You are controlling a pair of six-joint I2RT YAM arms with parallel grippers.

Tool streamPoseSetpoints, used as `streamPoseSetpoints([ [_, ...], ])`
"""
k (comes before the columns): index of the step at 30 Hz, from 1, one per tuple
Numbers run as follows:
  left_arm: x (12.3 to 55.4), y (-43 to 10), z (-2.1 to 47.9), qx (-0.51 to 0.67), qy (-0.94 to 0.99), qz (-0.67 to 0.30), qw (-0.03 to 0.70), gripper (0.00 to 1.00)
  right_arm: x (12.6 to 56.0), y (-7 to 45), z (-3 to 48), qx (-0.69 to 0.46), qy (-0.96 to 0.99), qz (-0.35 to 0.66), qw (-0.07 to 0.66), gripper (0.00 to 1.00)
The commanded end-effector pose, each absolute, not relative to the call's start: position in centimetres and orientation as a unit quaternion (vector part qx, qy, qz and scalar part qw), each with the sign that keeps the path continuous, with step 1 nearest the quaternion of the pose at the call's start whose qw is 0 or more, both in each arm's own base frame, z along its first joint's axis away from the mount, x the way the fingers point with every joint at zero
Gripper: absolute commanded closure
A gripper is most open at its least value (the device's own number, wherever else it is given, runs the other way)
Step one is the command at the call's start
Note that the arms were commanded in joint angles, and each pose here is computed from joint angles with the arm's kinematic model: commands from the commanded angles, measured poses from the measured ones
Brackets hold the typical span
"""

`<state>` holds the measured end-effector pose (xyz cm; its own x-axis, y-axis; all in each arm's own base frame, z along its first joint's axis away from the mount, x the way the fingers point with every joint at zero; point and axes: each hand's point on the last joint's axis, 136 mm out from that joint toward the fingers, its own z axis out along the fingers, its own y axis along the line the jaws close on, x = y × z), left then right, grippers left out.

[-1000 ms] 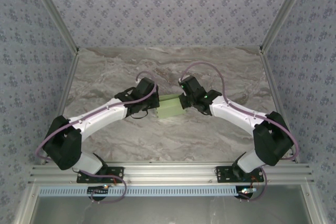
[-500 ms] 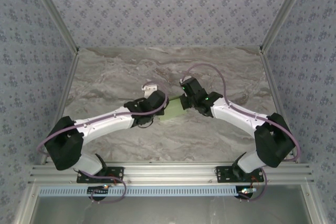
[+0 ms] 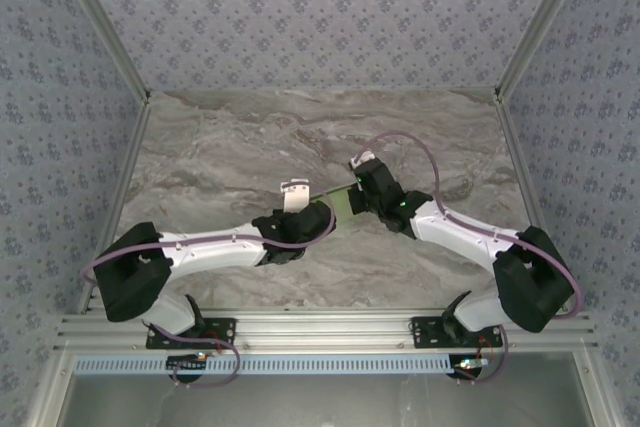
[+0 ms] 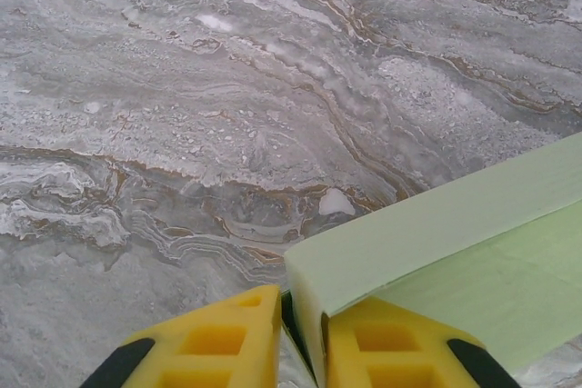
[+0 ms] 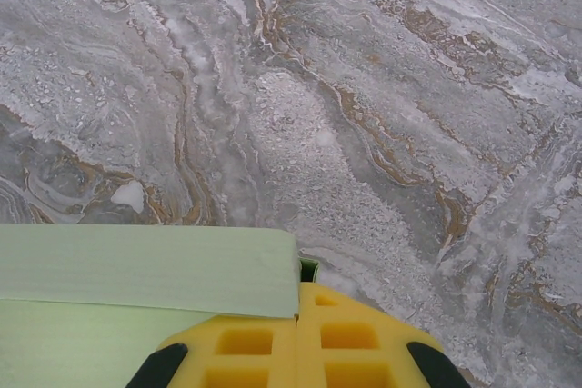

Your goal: Fold the paper box

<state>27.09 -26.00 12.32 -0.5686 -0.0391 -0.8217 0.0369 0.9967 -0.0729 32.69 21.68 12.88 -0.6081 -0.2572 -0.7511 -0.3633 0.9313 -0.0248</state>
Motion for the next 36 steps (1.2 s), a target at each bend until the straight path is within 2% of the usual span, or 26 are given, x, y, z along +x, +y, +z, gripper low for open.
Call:
streamPoseSetpoints([
  [1, 27.0, -25.9, 12.9, 0.005, 0.88, -0.042, 0.474, 0.77, 30.9, 19.5, 9.3, -0.185, 0.918, 0.018, 0.351, 0.97],
  [16, 24.9, -26.6, 16.7, 0.073, 0.876, -0.113, 0.463, 0.47, 31.0, 19.5, 9.7, -0.185, 0.916, 0.012, 0.355, 0.98],
  [21, 25.6, -26.1, 18.5, 0.072, 0.871, -0.168, 0.455, 0.36, 31.1, 19.7, 9.9, -0.187, 0.915, 0.01, 0.358, 0.98],
  [29, 29.4, -25.2, 17.9, 0.007, 0.884, -0.253, 0.393, 0.3, 31.1, 19.9, 10.1, -0.19, 0.913, 0.008, 0.36, 0.98],
  [36, 30.9, -25.5, 16.2, 0.002, 0.897, -0.267, 0.352, 0.3, 31.1, 19.9, 10.3, -0.192, 0.913, 0.005, 0.36, 0.98],
])
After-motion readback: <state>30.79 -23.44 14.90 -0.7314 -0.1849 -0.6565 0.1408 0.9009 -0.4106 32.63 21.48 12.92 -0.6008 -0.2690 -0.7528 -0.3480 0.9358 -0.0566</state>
